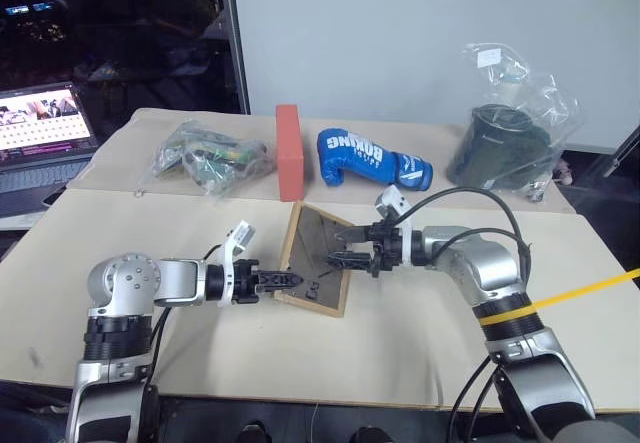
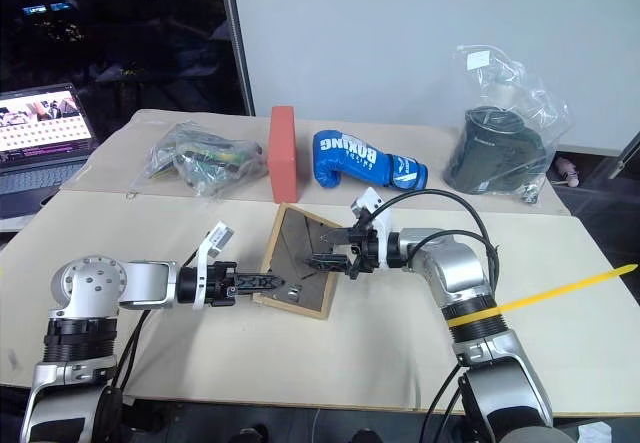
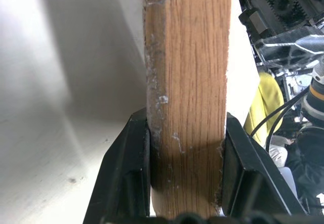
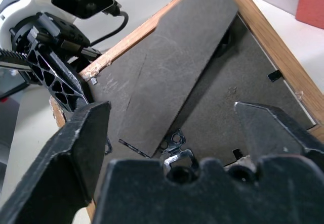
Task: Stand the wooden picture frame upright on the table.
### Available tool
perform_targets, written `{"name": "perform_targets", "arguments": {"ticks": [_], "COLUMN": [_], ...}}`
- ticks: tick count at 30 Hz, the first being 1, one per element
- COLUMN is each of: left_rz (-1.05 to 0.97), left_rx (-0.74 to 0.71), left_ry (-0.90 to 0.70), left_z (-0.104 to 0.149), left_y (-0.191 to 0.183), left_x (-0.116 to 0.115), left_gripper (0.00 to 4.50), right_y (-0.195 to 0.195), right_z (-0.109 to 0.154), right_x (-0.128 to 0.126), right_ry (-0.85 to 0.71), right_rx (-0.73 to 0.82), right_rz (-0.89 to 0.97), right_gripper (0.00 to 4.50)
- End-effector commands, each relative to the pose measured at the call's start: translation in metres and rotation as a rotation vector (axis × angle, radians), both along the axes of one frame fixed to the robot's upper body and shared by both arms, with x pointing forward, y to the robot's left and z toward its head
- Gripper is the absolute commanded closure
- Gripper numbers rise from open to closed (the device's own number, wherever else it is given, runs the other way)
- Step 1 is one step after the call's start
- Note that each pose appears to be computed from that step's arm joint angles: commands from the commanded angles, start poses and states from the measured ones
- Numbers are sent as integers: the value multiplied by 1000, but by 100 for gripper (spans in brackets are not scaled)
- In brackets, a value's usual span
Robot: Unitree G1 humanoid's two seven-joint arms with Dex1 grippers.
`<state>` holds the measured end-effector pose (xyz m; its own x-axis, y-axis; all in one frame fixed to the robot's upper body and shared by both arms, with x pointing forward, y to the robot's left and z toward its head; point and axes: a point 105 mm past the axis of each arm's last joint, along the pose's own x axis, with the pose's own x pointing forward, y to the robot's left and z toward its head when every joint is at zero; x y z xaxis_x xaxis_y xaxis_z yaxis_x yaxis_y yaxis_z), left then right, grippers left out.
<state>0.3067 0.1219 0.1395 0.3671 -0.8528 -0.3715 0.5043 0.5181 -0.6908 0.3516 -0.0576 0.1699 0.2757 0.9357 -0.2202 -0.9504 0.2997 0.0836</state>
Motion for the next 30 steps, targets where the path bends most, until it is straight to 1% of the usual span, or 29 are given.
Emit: {"name": "perform_targets", "arguments": {"ticks": [1, 4, 8, 12, 13, 16, 20, 23, 25, 26, 28, 30], "left_rz": [1, 12, 25, 47, 46, 30, -13, -7, -22, -32, -61, -69], "left_rx": [-10, -9, -22, -25, -31, -109, -203, -255, -359, -398, -447, -488], "left_ry": [-63, -59, -49, -31, -22, 5, 22, 50, 89, 108, 141, 168], "left_z": [13, 12, 11, 8, 7, 12, 25, 29, 33, 34, 32, 30], "left_y": [1, 5, 14, 20, 21, 20, 16, 17, 13, 10, 2, -4], "left_x": [1, -1, -8, -9, -10, -9, -9, -6, -5, -6, -11, -14], "left_gripper": [337, 337, 337, 337, 337, 337, 337, 337, 337, 337, 337, 337], "right_y": [22, 25, 18, 9, 6, -19, -59, -79, -92, -95, -95, -91], "right_z": [6, 8, 11, 12, 11, -1, 9, 12, 17, 18, 26, 24], "right_x": [-26, -36, -36, -37, -35, -19, -1, 13, 28, 31, 31, 25], "right_ry": [-43, -79, -139, -177, -189, -208, -301, -444, -696, -808, -1019, -1194], "right_rx": [33, 73, 82, 60, 45, -122, -237, -330, -438, -476, -443, -468], "right_rz": [186, 238, 217, 200, 187, 91, -13, -91, -167, -185, -245, -232], "right_gripper": [2, 2, 2, 2, 2, 2, 2, 2, 2, 2, 2, 2]}}
